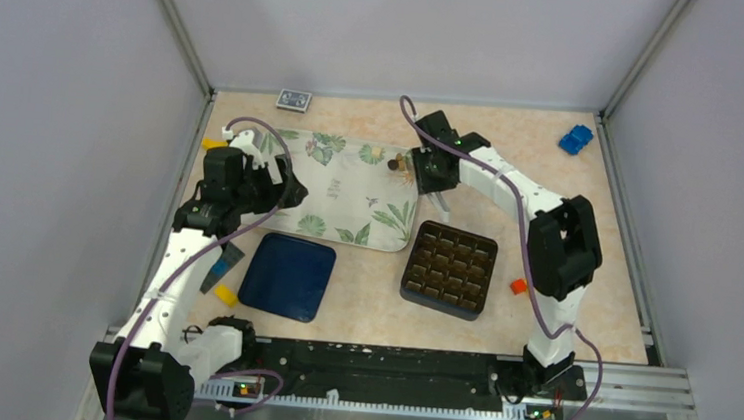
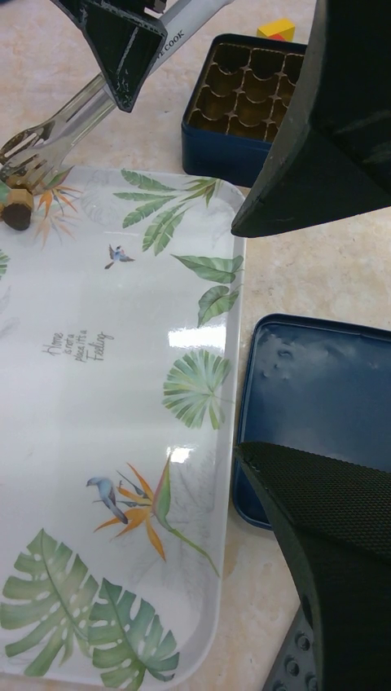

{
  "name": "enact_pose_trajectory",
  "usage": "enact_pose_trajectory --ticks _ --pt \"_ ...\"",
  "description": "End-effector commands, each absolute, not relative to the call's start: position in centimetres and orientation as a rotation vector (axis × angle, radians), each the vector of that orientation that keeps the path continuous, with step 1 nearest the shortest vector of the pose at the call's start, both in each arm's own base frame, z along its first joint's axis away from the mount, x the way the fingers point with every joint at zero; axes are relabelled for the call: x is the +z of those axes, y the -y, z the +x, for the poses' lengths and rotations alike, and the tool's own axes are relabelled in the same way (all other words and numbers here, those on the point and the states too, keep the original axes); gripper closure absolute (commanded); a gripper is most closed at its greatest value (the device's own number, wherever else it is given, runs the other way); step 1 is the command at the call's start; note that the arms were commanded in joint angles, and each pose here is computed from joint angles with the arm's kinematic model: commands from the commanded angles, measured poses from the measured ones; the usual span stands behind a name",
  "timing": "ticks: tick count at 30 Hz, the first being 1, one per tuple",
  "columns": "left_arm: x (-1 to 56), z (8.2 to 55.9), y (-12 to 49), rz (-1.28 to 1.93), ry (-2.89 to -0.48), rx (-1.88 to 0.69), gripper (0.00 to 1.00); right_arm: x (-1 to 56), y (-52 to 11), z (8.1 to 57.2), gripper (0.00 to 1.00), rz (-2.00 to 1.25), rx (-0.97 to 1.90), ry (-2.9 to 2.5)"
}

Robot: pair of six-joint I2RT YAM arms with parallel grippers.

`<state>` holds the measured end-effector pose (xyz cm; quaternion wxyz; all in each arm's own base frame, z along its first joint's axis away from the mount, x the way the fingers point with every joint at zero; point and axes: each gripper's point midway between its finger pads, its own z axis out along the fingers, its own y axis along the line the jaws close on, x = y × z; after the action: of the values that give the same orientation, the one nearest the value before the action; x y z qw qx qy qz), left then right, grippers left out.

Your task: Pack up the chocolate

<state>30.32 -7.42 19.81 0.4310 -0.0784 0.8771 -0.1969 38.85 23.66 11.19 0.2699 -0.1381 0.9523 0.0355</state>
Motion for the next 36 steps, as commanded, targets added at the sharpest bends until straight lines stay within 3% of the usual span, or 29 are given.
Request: enact_pose_trajectory --ticks 1,10,18,21,27,36 --pt "20.9 30.9 7.2 -0.185 -2.140 -0.483 0.01 12.8 -24.6 40.6 0.62 -0.361 0.107 -2.505" --pt "20.6 30.8 7.3 -0.185 -2.145 -0.484 0.01 12.3 -25.1 40.5 0.66 -0.398 0.054 -2.507" --pt "20.7 30.6 7.1 -0.188 -2.141 -0.478 0.01 15.6 -25.6 40.2 0.90 -0.380 0.126 -2.442" --pt "20.7 30.5 7.1 -0.187 -2.137 -0.478 0.01 18.4 -25.8 39.3 0.94 -0.376 0.199 -2.394" --pt "21.0 30.5 7.2 -0.182 -2.126 -0.481 0.01 22.3 -24.3 34.6 0.97 -0.410 0.330 -2.346" --pt "21.6 30.8 6.7 -0.161 -2.123 -0.438 0.01 21.5 -19.6 21.0 0.96 -0.598 0.490 -2.443"
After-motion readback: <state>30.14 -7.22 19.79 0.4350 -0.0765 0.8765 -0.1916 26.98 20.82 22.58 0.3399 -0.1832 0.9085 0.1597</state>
